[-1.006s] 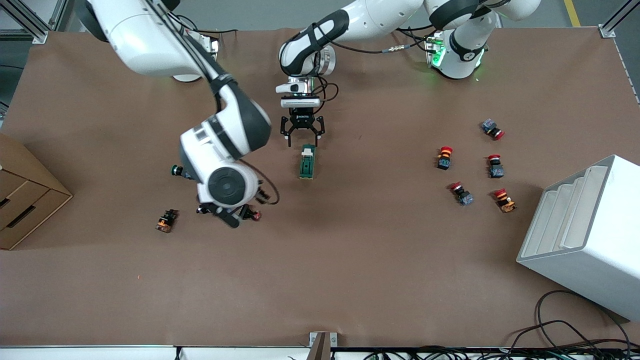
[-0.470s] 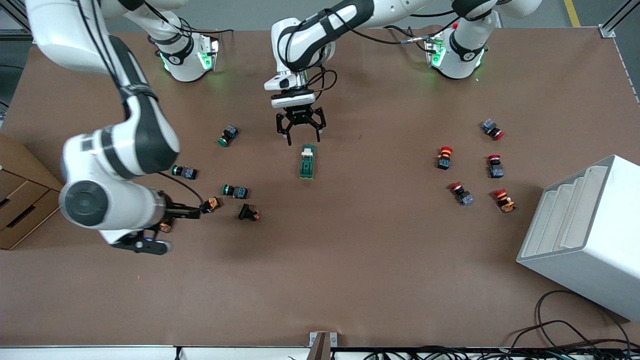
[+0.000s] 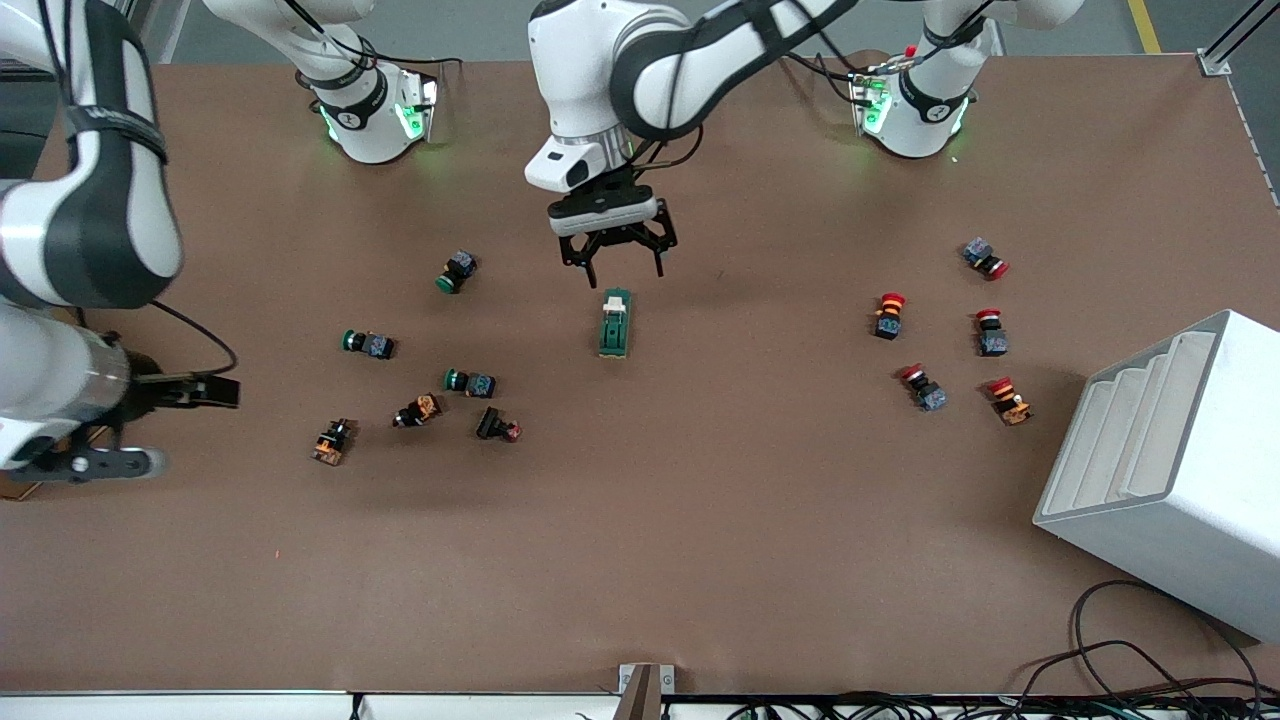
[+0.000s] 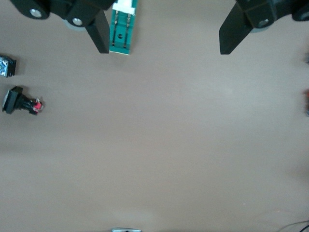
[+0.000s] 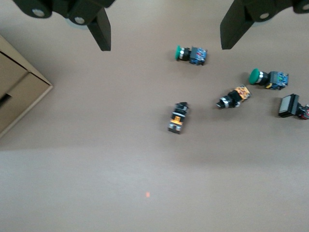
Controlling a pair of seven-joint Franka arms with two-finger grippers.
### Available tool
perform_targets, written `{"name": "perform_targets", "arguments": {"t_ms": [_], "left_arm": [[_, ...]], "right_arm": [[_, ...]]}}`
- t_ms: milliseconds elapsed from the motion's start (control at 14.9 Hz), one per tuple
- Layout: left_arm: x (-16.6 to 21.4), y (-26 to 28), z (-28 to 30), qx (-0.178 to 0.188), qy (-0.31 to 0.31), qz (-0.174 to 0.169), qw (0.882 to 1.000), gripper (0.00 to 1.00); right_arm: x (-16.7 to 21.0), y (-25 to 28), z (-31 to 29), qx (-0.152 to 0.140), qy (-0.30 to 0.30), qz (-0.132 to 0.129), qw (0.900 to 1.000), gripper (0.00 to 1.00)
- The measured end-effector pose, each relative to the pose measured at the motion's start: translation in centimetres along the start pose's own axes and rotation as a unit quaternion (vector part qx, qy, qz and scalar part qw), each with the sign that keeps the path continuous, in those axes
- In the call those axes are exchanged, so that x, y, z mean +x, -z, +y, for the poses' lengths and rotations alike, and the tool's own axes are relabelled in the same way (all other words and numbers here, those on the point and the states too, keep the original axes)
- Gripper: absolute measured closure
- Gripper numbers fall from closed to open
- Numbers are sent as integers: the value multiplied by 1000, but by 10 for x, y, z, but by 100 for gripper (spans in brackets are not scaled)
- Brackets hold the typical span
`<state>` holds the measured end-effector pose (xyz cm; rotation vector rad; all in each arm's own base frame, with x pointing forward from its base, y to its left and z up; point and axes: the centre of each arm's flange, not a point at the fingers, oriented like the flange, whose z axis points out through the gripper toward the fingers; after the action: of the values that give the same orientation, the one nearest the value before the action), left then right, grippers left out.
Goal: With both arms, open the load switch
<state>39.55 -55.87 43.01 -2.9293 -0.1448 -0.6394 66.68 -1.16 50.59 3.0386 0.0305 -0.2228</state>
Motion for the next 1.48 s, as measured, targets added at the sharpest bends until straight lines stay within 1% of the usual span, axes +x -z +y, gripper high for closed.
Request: {"name": "perform_targets", "arguments": {"t_ms": [134,201,268,402,537,671,805,872,1073,1140,1274,1341,1476], "left_arm": [[53,17,-29,10,5,-34,999,0],[76,20,-43,10,12,-53,998,0],[99,22,-59,5,19,-73,997,0],[143,23,-97,-4,29,-107,994,0],[179,26,-143,-11,35,-135,990,0],[206,30,-188,-11,36,-157,987,0],[227,32,-225,-23,36,-170,985,0],[236,33,-241,-31,33,-173,984,0],[260,36,-293,-62,12,-186,981,0],[270,36,-318,-73,1,-188,979,0],[286,36,-379,-90,-27,-187,978,0],[290,37,-409,-92,-37,-185,978,0],[286,42,-457,-88,-45,-185,978,0]], "right_arm": [[-16,20,24,2,-13,1,1000,0],[-24,31,28,2,-16,4,1000,0],[-31,41,29,1,-17,6,1000,0],[-41,50,30,1,-18,2,1000,0],[-43,54,30,1,-18,4,1000,0],[-44,62,30,1,-18,8,1000,0],[-46,69,28,4,-18,10,1000,0],[-47,69,24,11,-14,7,1000,0],[-55,66,5,35,1,-29,999,0],[-57,66,3,40,2,-32,999,0],[-60,69,5,47,1,-33,998,0],[-63,71,5,47,1,-31,998,0],[-73,74,7,46,-2,-17,999,0]]}}
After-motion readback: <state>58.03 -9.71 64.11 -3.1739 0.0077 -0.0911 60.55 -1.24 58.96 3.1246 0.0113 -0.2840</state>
